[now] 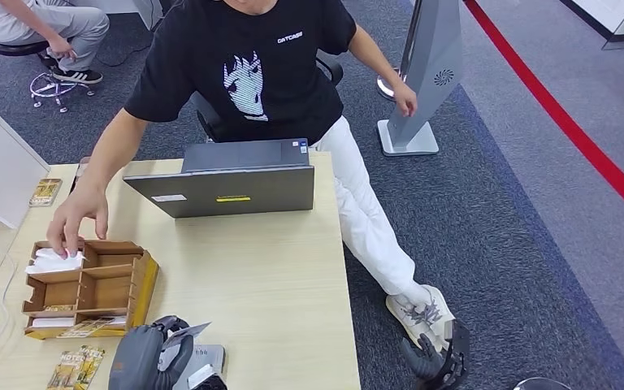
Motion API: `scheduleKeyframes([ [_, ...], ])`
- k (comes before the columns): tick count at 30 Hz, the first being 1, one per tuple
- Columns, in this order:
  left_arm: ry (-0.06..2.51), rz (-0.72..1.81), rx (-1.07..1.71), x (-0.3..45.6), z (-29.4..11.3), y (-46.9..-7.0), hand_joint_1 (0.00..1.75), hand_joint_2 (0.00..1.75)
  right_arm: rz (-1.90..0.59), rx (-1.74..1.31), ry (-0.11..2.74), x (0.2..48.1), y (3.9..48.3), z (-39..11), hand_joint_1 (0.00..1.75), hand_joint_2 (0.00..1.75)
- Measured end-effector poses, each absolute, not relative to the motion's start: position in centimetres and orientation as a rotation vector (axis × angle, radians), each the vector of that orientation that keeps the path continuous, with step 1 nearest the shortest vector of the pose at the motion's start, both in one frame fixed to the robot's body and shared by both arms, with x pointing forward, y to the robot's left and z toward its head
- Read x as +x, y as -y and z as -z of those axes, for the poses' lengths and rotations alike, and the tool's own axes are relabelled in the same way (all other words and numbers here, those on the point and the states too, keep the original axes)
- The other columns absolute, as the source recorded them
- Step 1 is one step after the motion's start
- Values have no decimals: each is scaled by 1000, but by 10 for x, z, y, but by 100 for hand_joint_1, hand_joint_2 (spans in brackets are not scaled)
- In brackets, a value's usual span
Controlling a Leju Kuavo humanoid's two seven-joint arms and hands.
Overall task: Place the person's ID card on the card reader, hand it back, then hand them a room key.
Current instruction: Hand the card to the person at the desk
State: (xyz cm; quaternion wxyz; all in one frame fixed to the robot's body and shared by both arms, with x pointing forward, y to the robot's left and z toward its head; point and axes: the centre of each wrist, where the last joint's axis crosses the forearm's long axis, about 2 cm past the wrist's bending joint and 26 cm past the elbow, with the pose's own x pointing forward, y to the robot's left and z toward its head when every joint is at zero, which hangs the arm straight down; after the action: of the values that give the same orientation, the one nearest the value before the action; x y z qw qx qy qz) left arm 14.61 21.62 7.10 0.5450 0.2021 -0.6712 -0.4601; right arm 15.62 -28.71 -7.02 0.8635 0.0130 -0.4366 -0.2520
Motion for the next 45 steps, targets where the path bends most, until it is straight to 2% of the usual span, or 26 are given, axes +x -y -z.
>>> scheduleKeyframes([
  [9,1712,1105,720,188,-95,-241,175,175,514,29,916,157,284,70,0,175],
  [28,1669,1057,1109,272,-150,-305,175,175,467,46,911,162,280,69,0,175],
  [29,1667,1055,1122,275,-151,-308,168,175,464,48,911,163,280,69,0,175],
  [31,1660,1054,1142,279,-154,-313,97,175,454,52,912,162,279,69,0,175],
  [33,1651,1052,1157,280,-155,-319,17,175,445,54,912,160,278,70,0,175],
  [35,1645,1048,1162,280,-155,-324,0,175,442,54,911,157,277,71,0,175],
  [45,1636,1074,1123,273,-149,-334,0,175,451,57,908,154,276,73,0,175],
])
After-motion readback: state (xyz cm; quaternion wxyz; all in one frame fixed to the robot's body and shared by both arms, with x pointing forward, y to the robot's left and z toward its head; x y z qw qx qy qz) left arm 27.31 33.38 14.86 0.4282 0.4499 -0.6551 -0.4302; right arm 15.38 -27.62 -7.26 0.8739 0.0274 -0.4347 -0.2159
